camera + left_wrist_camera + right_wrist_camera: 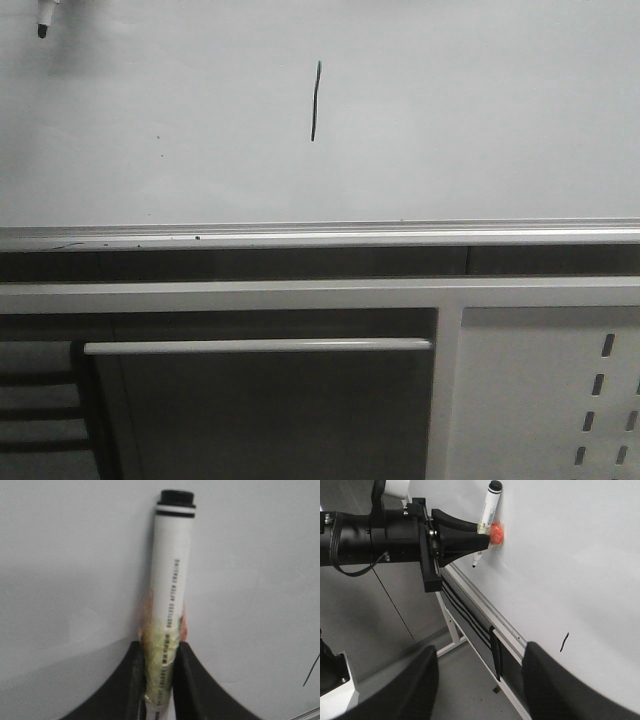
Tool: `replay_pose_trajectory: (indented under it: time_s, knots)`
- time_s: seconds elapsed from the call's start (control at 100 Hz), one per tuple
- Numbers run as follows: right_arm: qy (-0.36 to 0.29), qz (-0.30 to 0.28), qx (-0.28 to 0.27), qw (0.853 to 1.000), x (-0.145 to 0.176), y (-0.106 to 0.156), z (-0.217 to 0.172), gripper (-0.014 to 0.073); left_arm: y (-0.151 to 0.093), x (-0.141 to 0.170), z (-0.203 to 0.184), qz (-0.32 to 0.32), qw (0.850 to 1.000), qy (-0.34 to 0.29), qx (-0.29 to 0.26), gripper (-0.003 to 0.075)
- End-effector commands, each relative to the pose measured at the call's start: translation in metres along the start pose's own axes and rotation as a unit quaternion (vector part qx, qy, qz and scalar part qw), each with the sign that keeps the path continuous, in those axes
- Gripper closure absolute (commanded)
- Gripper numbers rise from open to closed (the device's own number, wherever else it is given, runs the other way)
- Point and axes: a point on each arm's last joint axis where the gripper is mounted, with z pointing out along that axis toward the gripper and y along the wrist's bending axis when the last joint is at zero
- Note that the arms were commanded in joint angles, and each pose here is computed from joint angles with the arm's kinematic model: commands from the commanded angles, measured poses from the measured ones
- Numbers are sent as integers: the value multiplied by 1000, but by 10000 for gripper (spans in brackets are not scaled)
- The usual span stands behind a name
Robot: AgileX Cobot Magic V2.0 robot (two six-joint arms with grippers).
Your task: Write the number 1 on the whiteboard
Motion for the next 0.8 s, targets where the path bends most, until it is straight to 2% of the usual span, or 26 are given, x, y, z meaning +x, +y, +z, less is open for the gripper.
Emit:
replay_pose_trajectory:
  time_s: [0.0, 0.79]
  knots:
    - [-43, 5, 9, 999, -13, 3, -9, 252, 9, -15, -2, -6, 999, -27, -43, 740]
    - [-36, 5, 0, 999, -11, 4, -9, 252, 10, -14, -2, -6, 998, -27, -47, 740]
